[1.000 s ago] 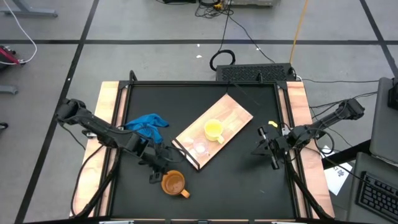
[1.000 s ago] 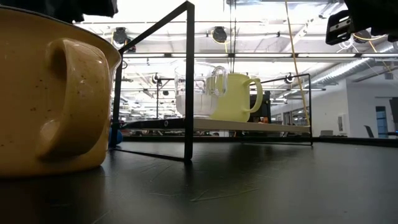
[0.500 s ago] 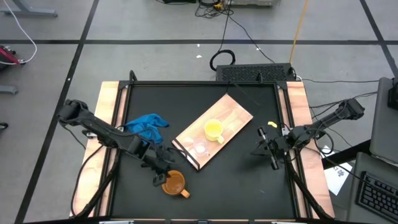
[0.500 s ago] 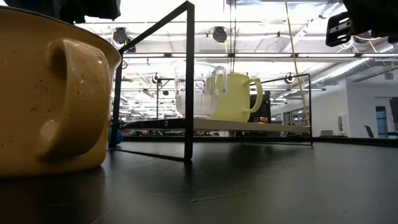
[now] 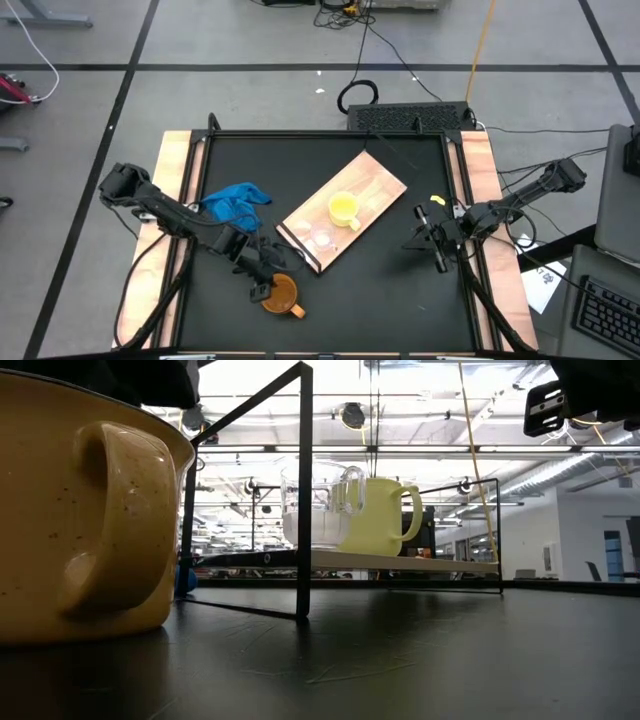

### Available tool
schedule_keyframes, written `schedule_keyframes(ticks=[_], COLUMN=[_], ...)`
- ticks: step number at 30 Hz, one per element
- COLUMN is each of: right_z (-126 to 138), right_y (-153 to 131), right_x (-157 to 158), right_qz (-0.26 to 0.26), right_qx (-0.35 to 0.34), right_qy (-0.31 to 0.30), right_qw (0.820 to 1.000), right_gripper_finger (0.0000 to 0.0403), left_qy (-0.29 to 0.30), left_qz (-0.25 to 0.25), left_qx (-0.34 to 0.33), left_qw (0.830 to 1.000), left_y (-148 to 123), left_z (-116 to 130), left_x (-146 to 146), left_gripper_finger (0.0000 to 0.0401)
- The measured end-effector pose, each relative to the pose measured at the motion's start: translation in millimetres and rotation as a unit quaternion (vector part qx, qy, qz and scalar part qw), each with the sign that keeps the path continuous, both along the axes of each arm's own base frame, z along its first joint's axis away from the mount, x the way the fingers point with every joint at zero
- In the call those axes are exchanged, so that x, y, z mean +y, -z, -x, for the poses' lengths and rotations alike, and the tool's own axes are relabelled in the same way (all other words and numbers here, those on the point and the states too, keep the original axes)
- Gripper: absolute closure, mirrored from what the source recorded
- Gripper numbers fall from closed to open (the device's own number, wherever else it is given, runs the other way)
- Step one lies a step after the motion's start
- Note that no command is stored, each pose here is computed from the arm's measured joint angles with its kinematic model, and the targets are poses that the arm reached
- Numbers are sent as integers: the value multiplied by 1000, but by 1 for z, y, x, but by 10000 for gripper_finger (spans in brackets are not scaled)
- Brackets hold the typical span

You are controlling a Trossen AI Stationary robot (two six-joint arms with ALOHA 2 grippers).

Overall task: Stack small to large cups/mugs on shelf
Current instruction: Put the orange mug on the shelf

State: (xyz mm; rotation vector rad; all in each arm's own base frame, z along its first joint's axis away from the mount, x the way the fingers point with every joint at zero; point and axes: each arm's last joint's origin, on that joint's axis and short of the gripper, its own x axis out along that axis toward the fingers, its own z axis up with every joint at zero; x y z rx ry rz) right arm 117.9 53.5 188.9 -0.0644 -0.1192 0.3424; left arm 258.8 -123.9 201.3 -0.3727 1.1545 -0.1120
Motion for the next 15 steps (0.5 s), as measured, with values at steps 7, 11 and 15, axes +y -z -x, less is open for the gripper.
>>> schedule_keyframes(ticks=[7,11,15], right_z=[0,0,0], right_y=[0,0,0], right_x=[0,0,0], right_qz=[0,0,1], right_qx=[0,0,0], right_qy=[0,0,0], right_qw=[1000,1000,1000], right_gripper_finger=[403,403,403], left_qy=[24,20,16], left_qz=[-10,-3,2], left_qx=[-7,-3,-2], left_qw=[1000,1000,1000], left_y=[0,0,0], left_z=[0,-3,-4], left_x=[1,6,10], left_gripper_finger=[223,278,339])
